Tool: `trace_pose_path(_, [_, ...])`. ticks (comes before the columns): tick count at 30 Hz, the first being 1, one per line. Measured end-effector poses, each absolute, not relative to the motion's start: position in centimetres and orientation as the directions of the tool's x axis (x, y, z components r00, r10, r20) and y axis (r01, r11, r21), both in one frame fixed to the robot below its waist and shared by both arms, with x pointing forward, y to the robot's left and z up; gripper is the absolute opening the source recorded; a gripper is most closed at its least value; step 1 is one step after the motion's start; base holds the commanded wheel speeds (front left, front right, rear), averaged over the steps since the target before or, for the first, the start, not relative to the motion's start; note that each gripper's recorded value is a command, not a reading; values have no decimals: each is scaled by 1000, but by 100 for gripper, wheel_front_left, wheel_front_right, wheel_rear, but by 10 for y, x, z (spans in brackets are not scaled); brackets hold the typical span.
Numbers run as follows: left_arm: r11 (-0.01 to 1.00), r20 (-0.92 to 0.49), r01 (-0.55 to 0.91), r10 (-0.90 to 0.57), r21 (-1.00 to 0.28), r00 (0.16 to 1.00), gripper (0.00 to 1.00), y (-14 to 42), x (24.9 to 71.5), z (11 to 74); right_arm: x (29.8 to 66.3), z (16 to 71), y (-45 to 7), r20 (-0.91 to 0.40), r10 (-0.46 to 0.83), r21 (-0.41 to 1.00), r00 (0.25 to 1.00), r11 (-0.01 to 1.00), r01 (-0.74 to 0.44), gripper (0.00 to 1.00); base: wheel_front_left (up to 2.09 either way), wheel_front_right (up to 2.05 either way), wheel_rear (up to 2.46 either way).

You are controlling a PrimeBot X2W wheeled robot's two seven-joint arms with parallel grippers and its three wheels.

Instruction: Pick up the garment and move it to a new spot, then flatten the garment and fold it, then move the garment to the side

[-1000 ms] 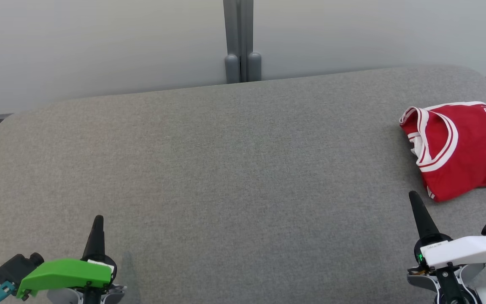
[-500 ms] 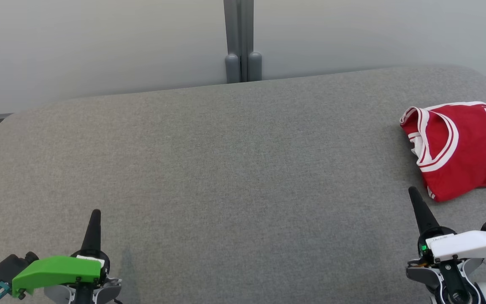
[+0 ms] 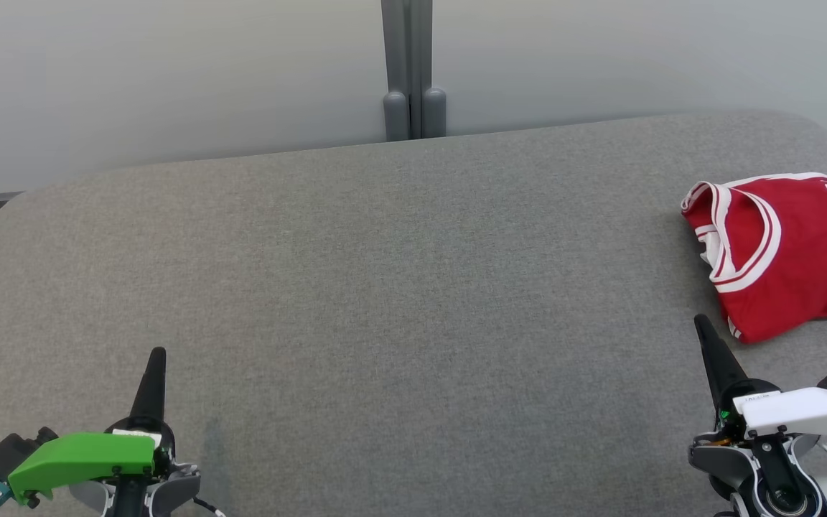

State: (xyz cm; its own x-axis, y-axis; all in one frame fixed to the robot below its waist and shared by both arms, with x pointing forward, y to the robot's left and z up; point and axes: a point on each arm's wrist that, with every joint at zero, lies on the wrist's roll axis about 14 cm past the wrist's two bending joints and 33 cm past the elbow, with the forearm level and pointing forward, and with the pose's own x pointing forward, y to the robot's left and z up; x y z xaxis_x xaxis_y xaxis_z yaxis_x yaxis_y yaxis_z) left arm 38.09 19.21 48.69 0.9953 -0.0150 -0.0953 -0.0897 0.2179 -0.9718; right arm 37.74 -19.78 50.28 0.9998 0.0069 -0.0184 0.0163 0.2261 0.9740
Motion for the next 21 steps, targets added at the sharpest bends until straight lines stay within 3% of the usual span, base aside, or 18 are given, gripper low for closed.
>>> trace_pose_path(21, [66,-39,-38,-6,-997,999,0,198,386,499,385,505,-200,-10,2,997,1000,71,10,0,0,0,0])
